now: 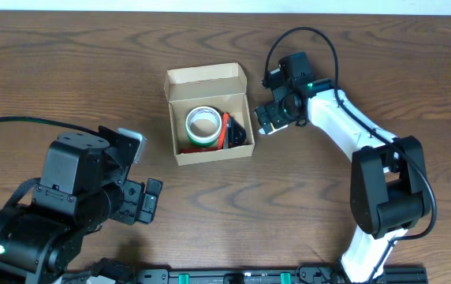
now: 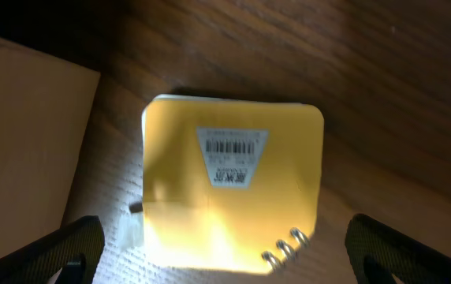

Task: Pack container
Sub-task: 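Move the right gripper to the yellow sticky-note pad and grasp it, then lower the yellow sticky-note pad into the box on top and release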

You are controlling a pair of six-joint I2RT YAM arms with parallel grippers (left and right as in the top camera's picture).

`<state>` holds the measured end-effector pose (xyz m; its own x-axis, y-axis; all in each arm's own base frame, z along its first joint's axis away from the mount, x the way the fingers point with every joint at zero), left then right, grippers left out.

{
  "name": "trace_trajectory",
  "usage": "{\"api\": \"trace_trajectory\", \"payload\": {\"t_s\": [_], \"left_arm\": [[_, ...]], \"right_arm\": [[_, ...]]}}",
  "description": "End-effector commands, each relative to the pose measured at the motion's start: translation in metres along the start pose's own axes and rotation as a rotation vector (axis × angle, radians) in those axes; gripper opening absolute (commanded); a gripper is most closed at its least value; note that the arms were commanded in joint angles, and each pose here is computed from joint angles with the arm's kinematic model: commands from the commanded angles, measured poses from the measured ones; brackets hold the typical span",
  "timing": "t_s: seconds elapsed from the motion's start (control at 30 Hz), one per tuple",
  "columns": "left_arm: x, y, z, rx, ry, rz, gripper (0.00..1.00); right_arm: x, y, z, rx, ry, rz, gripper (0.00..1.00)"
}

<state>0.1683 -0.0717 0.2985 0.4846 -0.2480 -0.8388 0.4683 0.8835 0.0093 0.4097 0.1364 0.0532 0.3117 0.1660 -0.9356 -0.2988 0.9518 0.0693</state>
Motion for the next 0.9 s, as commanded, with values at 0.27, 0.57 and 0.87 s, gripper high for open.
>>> {"api": "trace_trajectory", "payload": {"t_s": [0.27, 0.57, 0.87], "left_arm": [[-0.002, 0.001, 0.001, 0.013, -0.004, 0.003, 0.95], [-0.002, 0.001, 0.001, 0.013, -0.004, 0.003, 0.95], [-0.002, 0.001, 0.001, 0.013, -0.004, 0.003, 0.95]], "right_arm": [[0.012, 0.006, -0.005, -0.077, -0.038, 0.005, 0.99], [0.024, 0.004, -0.007, -0.076, -0.049, 0.005, 0.99], [0.039, -0.001, -0.013, -0.049, -0.021, 0.002, 0.99]]}}
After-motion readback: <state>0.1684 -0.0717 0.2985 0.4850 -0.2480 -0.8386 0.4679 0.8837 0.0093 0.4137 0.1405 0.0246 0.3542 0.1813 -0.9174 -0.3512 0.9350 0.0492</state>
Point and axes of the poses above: each gripper's point midway between its finger pads, its own x axis out along the fingers, its own y axis along the line the jaws close on, z = x × y, the point moved 2 cm from there along -x, back along the fingers, and after that the axes turned 9 degrees about x, right-handed, at the moved point
